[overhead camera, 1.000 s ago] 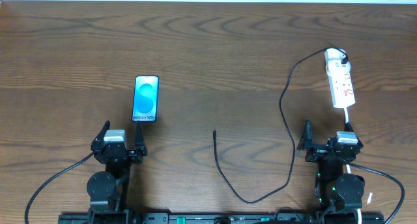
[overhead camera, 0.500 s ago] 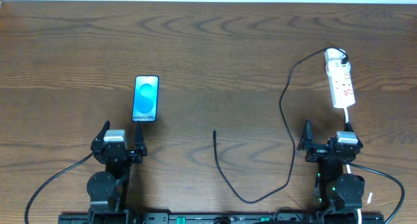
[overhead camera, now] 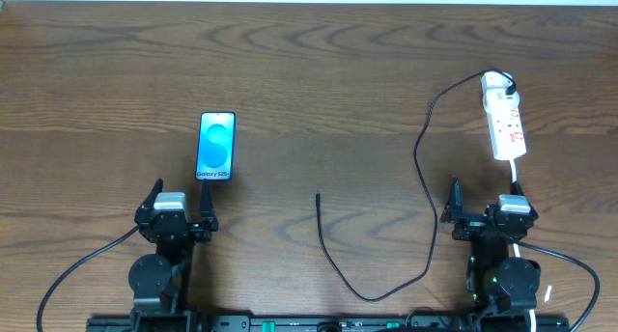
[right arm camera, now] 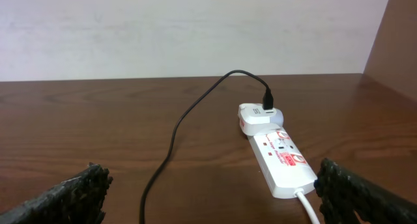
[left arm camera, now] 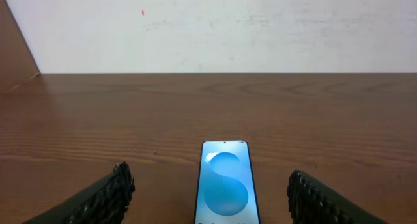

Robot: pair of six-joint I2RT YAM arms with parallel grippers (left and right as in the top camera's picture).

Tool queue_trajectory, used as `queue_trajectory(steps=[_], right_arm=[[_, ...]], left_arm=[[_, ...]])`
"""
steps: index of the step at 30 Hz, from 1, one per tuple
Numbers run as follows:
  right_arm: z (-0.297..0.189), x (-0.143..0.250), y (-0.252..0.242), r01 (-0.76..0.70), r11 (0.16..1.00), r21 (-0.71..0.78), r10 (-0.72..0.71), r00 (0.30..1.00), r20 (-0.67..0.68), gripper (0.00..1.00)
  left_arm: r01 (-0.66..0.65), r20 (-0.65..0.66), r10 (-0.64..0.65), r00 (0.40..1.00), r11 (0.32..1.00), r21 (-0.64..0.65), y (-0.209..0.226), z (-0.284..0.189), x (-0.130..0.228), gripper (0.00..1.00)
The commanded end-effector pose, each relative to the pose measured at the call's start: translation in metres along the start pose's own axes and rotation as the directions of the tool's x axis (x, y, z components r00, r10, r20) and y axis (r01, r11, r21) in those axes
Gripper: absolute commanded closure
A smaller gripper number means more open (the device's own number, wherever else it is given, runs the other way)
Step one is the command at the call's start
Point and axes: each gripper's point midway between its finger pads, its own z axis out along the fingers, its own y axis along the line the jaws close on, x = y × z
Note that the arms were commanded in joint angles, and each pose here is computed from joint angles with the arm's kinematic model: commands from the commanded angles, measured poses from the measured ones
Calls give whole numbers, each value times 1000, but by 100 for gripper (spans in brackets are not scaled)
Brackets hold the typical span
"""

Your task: Plug charger to phone and switch on socket

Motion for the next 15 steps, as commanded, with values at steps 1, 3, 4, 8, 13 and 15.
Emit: queue_trajectory(steps=[1, 3, 4, 8, 13, 15], right_arm=[[0, -1, -2, -12, 1000, 9, 12, 1000, 5, 1], [0, -1, -2, -12, 1000, 9, 12, 1000, 5, 1], [0, -1, -2, -12, 1000, 9, 12, 1000, 5, 1], [0, -1, -2, -11, 1000, 9, 11, 1000, 5, 1], [0, -1, -2, -12, 1000, 10, 12, 1000, 5, 1], [0, -1, -2, -12, 1000, 10, 12, 1000, 5, 1]], left_arm=[[-11, -46, 12, 999, 1000, 6, -1, 1, 15, 22], [-12, -43, 12, 999, 1000, 6, -1, 1, 14, 22], [-12, -41, 12, 999, 1000, 6, -1, 1, 14, 22], [-12, -41, 12, 999, 1000, 6, -1, 1, 14, 22], [-12, -41, 12, 999, 1000, 6, -1, 0, 13, 22], [-12, -36, 12, 999, 1000, 5, 0, 0, 11, 22]])
